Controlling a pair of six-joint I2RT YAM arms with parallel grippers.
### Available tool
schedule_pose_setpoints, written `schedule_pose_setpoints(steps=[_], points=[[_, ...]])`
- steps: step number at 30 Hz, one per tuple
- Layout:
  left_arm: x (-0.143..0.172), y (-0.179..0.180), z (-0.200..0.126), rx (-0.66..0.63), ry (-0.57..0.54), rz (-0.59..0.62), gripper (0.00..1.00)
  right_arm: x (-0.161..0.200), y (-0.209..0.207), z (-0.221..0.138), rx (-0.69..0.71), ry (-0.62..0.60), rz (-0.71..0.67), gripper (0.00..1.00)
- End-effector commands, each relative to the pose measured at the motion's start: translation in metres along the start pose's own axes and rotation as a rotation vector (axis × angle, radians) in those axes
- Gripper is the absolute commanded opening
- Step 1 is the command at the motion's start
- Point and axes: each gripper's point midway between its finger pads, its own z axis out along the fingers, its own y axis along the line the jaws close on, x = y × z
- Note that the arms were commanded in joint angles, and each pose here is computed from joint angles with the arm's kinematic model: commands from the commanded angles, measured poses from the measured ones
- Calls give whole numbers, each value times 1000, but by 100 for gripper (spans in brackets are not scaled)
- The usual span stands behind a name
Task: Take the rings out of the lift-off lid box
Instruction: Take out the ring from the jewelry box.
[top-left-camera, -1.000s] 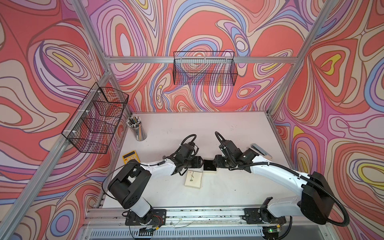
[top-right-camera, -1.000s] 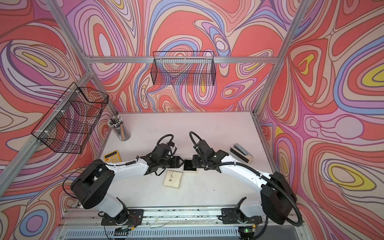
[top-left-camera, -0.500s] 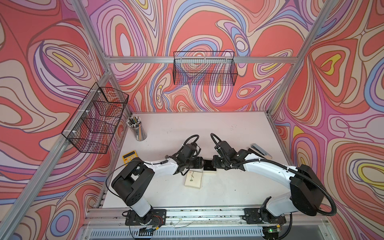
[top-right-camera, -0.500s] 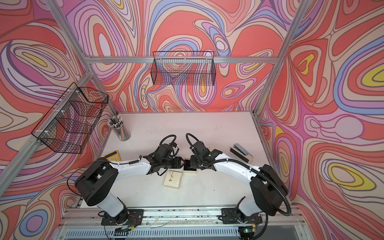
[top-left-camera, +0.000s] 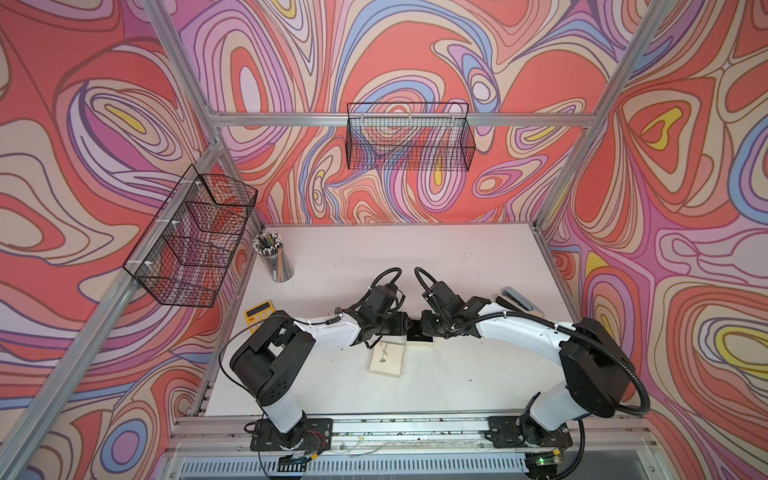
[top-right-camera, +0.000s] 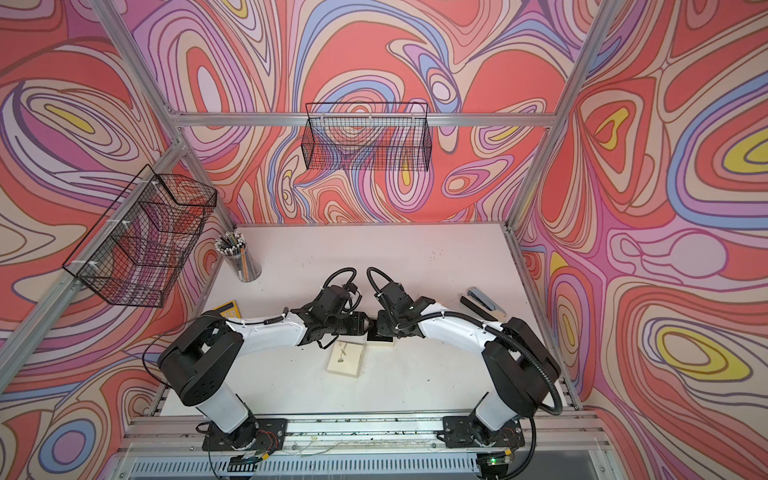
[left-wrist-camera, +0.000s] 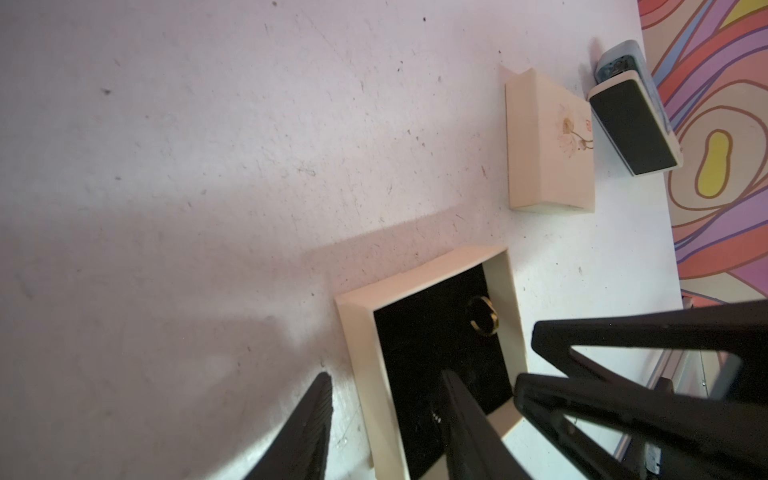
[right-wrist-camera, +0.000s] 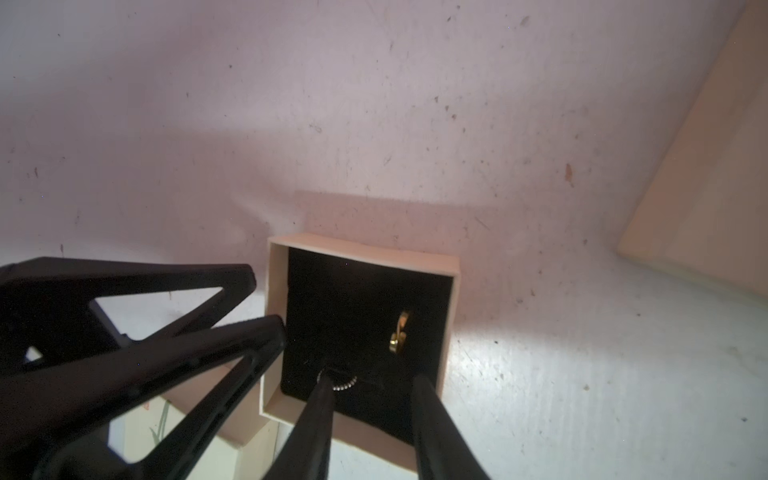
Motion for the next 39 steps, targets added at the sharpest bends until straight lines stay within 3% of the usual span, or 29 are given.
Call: schedule_pose_setpoints(steps=[1, 39], points=[[2, -2, 3, 0, 21, 1, 44, -10, 4, 1, 14, -36, -10, 31], [8, -1, 11, 7, 54, -20, 43, -5, -13, 23, 117, 4, -18, 12]])
